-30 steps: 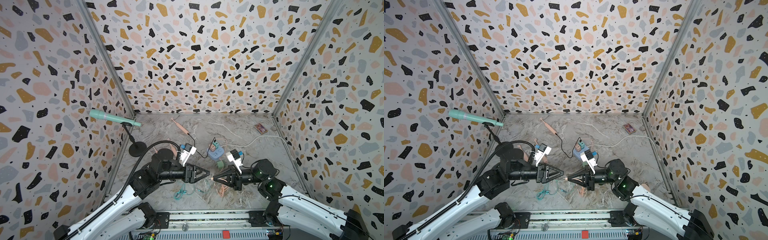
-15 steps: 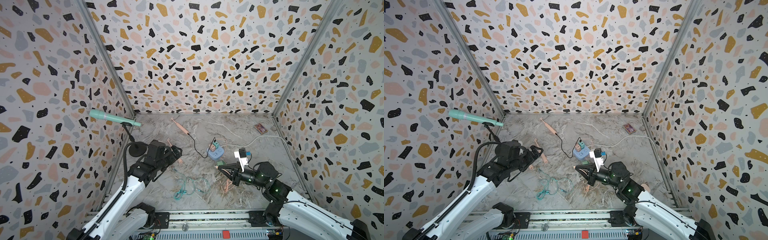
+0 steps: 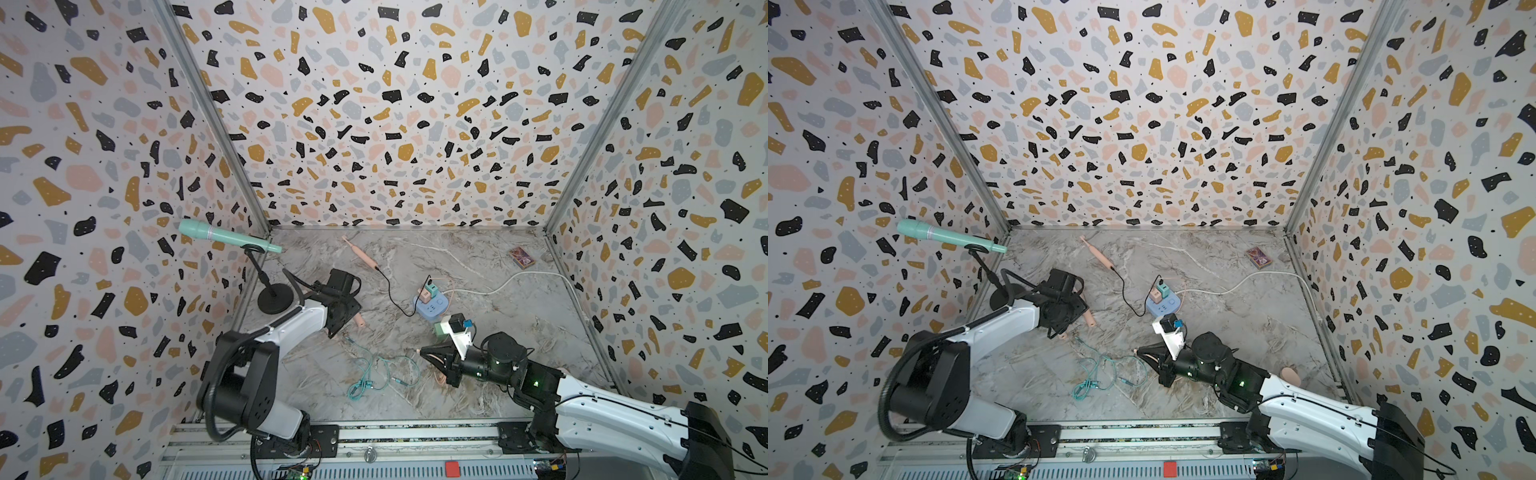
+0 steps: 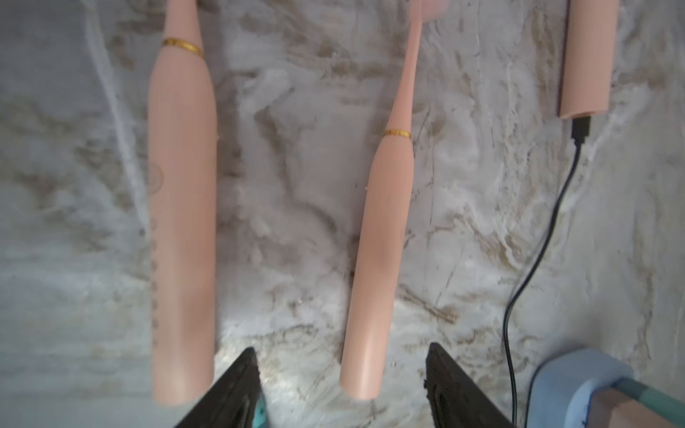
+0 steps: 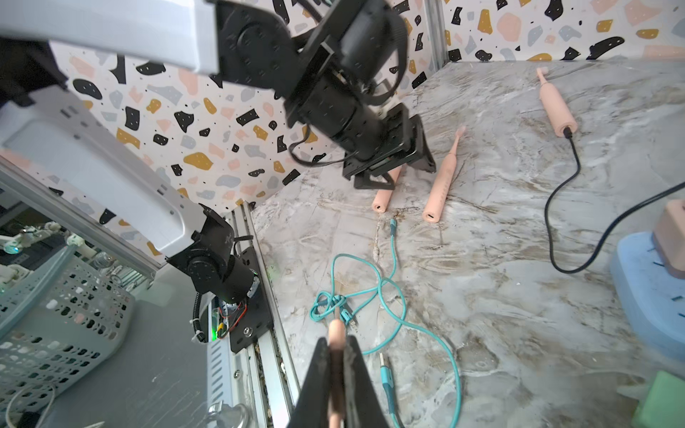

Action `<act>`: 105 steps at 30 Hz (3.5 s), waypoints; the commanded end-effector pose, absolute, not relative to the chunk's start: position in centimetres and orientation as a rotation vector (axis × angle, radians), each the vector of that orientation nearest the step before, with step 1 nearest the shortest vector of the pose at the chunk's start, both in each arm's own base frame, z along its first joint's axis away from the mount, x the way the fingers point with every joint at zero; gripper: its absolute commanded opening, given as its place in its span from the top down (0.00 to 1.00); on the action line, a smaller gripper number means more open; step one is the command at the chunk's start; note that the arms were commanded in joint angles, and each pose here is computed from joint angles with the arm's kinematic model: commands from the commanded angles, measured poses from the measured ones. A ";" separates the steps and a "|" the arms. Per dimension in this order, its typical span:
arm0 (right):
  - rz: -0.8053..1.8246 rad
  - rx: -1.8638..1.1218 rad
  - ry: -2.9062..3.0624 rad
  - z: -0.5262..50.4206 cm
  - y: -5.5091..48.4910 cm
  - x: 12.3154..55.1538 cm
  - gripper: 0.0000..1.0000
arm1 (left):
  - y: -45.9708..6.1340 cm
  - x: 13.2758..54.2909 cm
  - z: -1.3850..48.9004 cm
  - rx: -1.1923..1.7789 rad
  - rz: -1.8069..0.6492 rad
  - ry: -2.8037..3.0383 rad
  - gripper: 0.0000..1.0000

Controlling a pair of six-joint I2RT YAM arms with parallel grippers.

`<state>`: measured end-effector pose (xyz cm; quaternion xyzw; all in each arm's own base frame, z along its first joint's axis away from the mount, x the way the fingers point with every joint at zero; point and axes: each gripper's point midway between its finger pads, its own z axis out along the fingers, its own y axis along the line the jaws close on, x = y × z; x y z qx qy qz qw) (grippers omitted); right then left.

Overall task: Charge the electric toothbrush
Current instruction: Pick up the electric toothbrush from the center of the board, then insert the charging cable into the electric toothbrush.

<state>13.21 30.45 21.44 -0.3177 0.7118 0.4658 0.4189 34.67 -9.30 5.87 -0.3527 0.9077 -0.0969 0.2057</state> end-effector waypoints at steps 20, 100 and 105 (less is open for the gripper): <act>1.147 -0.847 1.695 23.4 30.8 12.3 1.00 | -7.5 37.2 0.7 -0.803 0.134 2.788 0.54; 1.522 -0.108 1.480 29.5 30.3 18.8 1.00 | -21.3 28.2 27.6 -1.008 -1.813 1.499 1.00; 1.471 -0.108 1.471 30.0 29.7 19.8 1.00 | -21.2 28.0 27.2 -1.012 -1.808 1.509 1.00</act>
